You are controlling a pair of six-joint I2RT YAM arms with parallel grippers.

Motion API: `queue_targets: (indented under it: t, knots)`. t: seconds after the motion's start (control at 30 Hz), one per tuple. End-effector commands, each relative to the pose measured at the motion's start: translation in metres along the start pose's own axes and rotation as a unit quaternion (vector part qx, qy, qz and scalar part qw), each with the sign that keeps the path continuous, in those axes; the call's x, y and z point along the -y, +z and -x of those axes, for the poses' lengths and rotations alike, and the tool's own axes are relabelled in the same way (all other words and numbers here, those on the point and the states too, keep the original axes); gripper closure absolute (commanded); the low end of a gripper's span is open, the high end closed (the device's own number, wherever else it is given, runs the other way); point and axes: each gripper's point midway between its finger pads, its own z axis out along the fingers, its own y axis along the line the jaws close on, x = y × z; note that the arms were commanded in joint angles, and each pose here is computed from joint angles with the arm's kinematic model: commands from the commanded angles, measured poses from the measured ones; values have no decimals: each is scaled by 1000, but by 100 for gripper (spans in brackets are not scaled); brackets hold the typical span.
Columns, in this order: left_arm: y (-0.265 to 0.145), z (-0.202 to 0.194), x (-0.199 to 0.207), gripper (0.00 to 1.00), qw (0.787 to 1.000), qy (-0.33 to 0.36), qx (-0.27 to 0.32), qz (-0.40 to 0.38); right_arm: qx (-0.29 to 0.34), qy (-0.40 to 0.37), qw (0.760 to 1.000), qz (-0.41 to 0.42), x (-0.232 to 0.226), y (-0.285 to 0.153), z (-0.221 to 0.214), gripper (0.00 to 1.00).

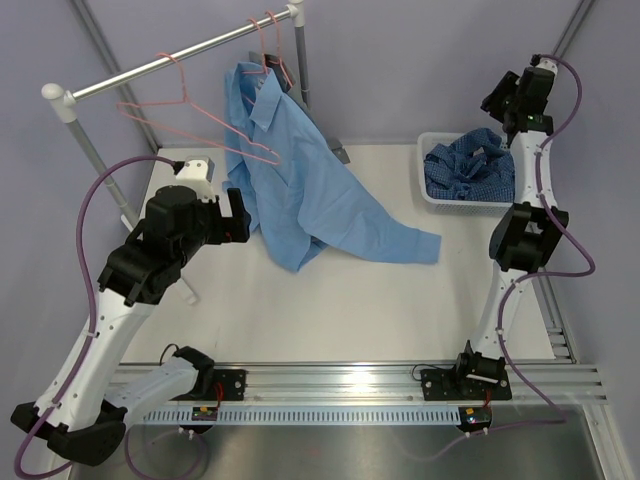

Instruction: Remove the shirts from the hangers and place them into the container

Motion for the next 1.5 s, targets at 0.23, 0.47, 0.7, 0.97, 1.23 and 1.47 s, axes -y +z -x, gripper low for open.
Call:
queue_targets:
  t: [0.23,0.47,0.7,0.97,1.23,1.47]
  knots:
    - [-9,16,-1,1,999,-7,36,-2,-26,-26,999,-22,36,73,-64,46]
    - [-9,12,0,1,999,-8,34,-6,-73,-18,995,-63,53,51,-90,47]
    - [-10,10,2,1,999,-9,31,-13,-144,4,982,-121,78,40,-130,47]
    - [-18,16,3,1,999,-14,44,-20,-140,7,985,-103,65,20,-103,47]
    - [-27,32,6,1,997,-21,64,-28,-30,-85,996,27,-41,-109,26,34]
    - [-30,43,1,1,997,-19,78,-12,-3,-189,958,216,-172,-249,16,27]
